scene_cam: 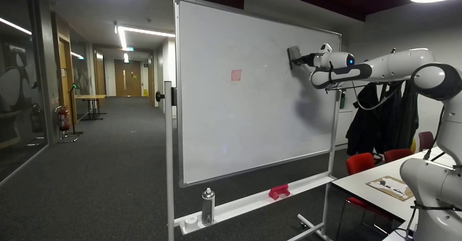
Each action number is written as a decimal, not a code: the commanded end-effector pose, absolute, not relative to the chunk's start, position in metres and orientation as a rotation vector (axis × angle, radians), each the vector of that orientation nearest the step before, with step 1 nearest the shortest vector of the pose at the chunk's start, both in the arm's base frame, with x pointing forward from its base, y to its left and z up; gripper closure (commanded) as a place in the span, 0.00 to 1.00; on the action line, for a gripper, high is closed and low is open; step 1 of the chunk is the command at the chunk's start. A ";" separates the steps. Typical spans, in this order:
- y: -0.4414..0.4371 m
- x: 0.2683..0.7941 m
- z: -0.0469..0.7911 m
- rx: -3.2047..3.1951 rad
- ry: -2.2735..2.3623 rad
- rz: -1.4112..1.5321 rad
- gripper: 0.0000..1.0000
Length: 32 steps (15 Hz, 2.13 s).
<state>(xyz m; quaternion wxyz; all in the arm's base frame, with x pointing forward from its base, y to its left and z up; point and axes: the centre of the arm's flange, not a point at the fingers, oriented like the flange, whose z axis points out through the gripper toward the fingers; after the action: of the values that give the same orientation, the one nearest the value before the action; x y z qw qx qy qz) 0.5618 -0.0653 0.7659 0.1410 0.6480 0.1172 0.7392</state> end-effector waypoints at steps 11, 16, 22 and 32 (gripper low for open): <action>-0.136 0.587 0.782 1.875 0.222 2.149 0.65; -0.103 0.599 0.793 1.889 0.277 2.190 0.65; -0.053 0.612 0.776 1.896 0.403 2.168 0.65; -0.039 0.617 0.777 1.865 0.478 2.165 0.65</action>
<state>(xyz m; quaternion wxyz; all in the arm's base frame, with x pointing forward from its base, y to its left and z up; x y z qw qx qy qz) 0.5877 -0.0478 0.7726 0.1337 0.6362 0.1469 0.7455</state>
